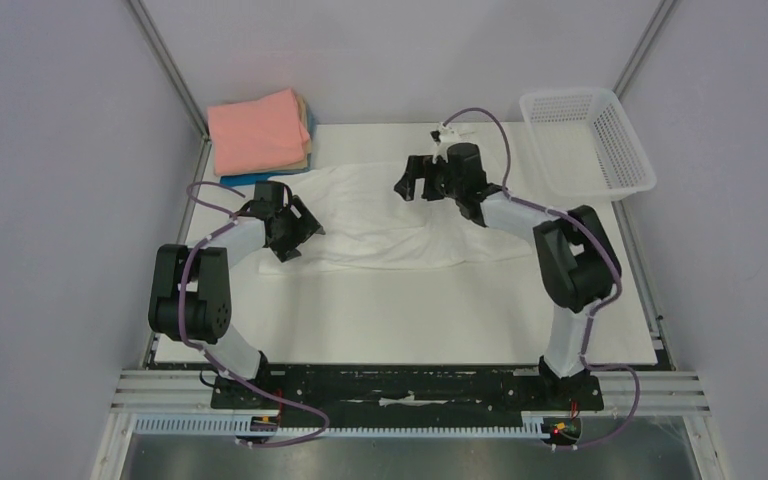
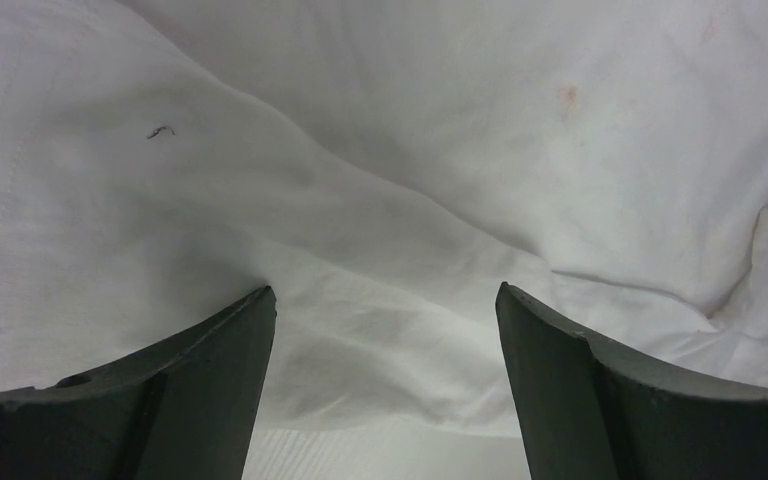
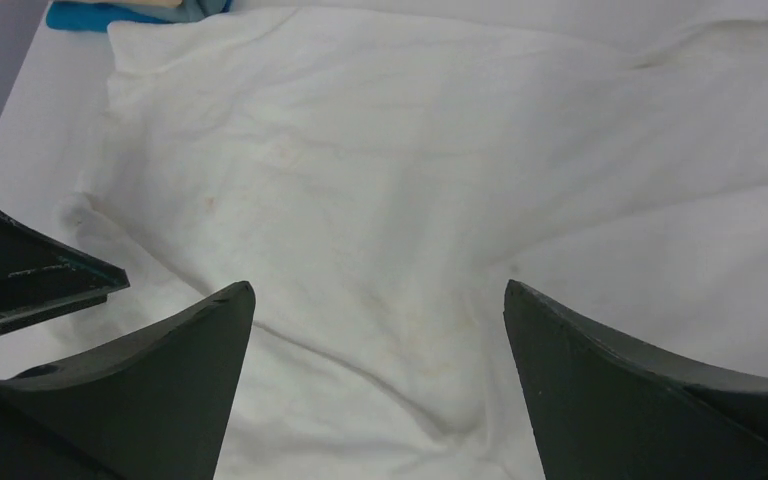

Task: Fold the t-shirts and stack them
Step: Fold the flattened tshirt in 1/3 of the way, then grab the side of the flattened tshirt furthest away from the robot with both arms

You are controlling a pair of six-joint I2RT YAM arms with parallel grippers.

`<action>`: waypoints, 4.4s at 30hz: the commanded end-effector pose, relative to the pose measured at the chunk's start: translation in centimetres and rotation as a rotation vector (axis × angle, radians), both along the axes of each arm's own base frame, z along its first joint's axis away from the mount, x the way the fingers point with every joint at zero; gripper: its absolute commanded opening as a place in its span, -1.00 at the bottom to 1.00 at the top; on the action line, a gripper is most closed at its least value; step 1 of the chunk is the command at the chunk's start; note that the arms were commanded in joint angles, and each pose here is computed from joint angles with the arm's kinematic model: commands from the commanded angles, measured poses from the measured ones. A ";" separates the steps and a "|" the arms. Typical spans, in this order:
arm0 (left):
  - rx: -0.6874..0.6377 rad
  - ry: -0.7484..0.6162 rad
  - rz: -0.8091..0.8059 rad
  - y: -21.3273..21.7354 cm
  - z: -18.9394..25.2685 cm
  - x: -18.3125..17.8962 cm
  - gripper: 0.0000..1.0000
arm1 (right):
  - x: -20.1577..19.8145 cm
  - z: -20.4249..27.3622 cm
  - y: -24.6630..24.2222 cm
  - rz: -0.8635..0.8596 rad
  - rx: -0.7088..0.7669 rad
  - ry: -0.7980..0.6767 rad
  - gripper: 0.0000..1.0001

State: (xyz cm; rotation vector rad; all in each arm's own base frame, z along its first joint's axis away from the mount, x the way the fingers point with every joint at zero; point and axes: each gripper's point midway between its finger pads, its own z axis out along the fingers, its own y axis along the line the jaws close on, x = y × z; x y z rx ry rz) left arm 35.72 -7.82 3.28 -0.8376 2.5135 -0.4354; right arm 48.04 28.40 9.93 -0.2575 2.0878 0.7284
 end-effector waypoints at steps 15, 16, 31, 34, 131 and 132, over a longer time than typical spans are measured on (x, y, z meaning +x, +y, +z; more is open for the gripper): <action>0.040 0.120 -0.007 1.0 -2.8 -4.7 0.76 | -14.7 -10.8 -21.0 -0.601 -0.102 0.324 0.96; 0.044 0.135 -0.002 1.1 -3.0 -5.2 0.76 | -15.8 -11.1 -21.6 -0.615 -0.092 0.339 0.96; 0.043 0.174 0.052 2.1 -2.5 -15.4 0.76 | -26.5 -12.1 -23.1 -0.669 0.032 0.355 0.96; -0.009 0.156 0.034 1.3 -2.3 -16.4 0.76 | -27.6 -12.1 -23.1 -0.665 0.043 0.346 0.96; 0.125 -0.133 -0.012 8.8 3.6 5.4 -0.95 | 9.3 -2.1 -12.9 -0.558 -0.394 -0.013 0.69; 0.123 -0.141 -0.012 8.7 3.7 5.5 -0.95 | 9.7 -2.4 -12.7 -0.553 -0.399 -0.015 0.64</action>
